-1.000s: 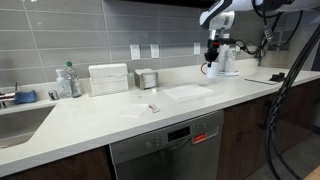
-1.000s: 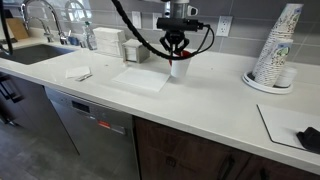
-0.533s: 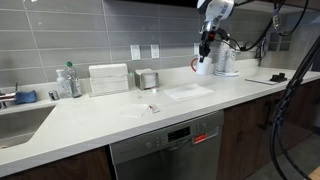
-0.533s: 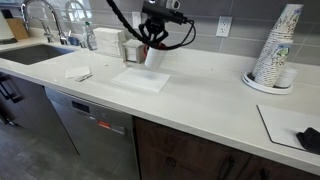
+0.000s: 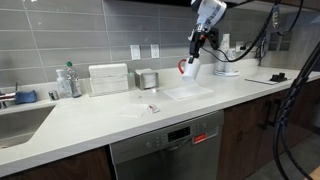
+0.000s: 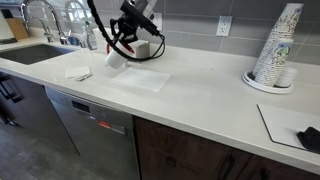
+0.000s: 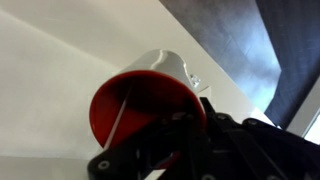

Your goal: Pour the contents of the mug onto the piece of tissue on the left

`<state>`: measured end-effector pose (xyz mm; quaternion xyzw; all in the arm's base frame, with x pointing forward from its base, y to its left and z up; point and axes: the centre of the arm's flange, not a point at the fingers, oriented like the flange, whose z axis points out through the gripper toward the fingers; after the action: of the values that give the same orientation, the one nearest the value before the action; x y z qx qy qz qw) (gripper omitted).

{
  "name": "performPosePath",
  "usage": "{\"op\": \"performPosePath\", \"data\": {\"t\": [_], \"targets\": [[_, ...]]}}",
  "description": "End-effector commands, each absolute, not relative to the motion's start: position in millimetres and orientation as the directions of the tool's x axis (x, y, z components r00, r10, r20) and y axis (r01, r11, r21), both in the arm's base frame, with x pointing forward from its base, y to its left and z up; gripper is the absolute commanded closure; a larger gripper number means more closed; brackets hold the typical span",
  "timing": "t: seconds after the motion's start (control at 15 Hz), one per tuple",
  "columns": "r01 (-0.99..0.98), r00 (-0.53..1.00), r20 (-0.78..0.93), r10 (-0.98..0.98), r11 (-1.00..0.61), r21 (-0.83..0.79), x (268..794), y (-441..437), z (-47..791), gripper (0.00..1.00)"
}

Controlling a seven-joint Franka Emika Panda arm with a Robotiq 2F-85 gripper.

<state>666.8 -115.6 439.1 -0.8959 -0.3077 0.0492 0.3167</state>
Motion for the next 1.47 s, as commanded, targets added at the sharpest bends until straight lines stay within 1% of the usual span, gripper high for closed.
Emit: {"op": "performPosePath", "data": {"t": [0.0,0.13,0.4,0.47,0.6,0.73,1.0,1.4], "targets": [[0.510,0.801,0.108,0.589,-0.578,-0.637,665.3,-108.9,434.1,0.90],[0.497,0.798,0.111,0.592,-0.543,-0.677,665.6,-102.7,424.9,0.90],[0.494,0.799,0.114,0.590,-0.537,-0.683,667.3,-102.6,421.3,0.90],[0.495,0.799,0.115,0.590,-0.537,-0.683,667.3,-102.6,421.7,0.98],[0.473,0.814,0.131,0.567,-0.514,-0.715,682.0,-97.7,409.3,0.98],[0.451,0.816,0.153,0.557,-0.449,-0.771,689.9,-91.9,398.1,0.98],[0.361,0.860,0.167,0.482,-0.344,-0.867,709.5,-94.5,364.3,0.98],[0.211,0.944,0.137,0.300,-0.229,-0.950,725.1,-124.7,331.7,0.98]]}}
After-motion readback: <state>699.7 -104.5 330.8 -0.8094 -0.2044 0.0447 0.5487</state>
